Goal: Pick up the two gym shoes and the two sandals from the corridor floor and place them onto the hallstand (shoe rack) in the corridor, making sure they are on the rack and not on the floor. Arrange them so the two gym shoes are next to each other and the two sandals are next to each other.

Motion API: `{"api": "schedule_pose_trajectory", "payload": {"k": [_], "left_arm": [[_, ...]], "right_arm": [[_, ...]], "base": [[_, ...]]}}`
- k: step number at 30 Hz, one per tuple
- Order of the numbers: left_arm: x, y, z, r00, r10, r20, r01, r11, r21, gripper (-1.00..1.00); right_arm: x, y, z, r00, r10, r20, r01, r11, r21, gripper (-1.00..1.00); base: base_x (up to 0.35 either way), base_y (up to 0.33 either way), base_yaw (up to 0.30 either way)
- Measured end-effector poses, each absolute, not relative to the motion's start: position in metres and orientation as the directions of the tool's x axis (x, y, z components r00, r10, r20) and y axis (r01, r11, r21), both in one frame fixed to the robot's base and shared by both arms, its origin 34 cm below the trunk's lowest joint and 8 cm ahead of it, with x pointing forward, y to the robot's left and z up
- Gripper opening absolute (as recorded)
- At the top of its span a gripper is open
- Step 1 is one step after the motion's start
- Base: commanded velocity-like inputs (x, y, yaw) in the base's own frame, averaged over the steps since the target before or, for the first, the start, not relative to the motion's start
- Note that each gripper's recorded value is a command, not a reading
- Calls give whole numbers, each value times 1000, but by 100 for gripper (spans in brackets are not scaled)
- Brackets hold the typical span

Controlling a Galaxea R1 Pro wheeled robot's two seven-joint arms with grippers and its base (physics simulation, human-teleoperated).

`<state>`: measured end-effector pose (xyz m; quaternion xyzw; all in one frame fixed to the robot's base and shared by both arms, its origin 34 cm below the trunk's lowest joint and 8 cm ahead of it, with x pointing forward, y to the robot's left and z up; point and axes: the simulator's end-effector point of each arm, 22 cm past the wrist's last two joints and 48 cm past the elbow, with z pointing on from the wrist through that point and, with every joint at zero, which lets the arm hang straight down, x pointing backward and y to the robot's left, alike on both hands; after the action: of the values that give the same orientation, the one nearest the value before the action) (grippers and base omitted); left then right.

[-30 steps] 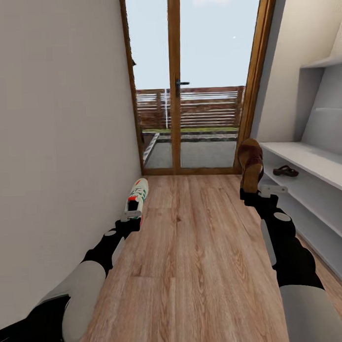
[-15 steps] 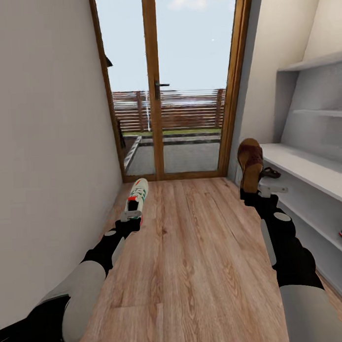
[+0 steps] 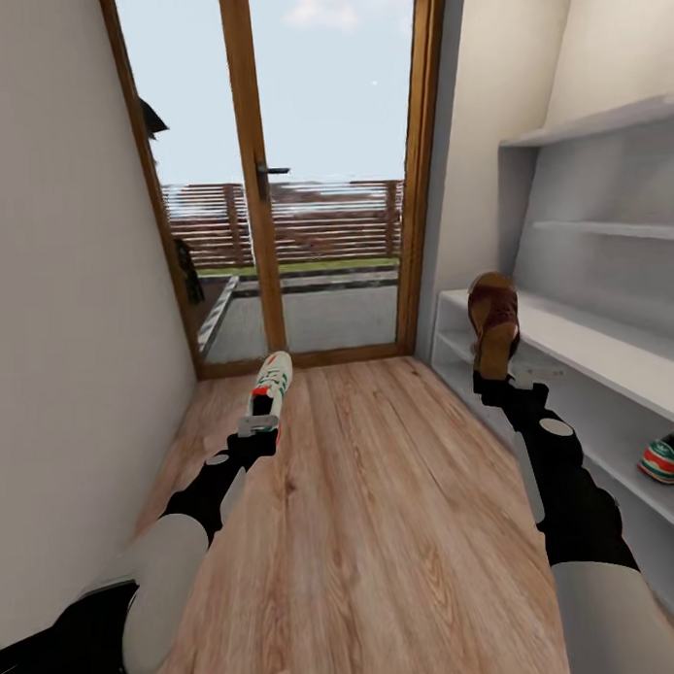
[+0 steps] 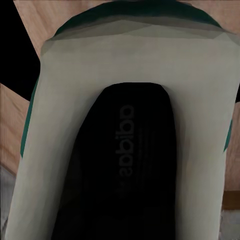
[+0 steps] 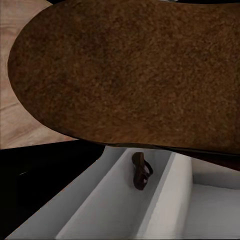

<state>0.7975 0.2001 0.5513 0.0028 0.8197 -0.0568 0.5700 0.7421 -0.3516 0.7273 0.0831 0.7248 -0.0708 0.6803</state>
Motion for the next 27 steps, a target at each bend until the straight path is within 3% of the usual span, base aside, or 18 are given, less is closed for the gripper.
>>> {"api": "schedule_pose_trajectory", "payload": {"k": [20, 27], "left_arm": [[797, 200, 561, -338, -60, -939, 71, 994, -89, -100], [797, 200, 564, -334, -60, -941, 71, 994, -89, -100]], "right_arm": [[739, -352, 736, -47, 24, -999, 217, 976, 13, -100], [738, -351, 739, -43, 24, -999, 216, 976, 14, -100]], "base": [[347, 0, -242], [114, 0, -242]]}}
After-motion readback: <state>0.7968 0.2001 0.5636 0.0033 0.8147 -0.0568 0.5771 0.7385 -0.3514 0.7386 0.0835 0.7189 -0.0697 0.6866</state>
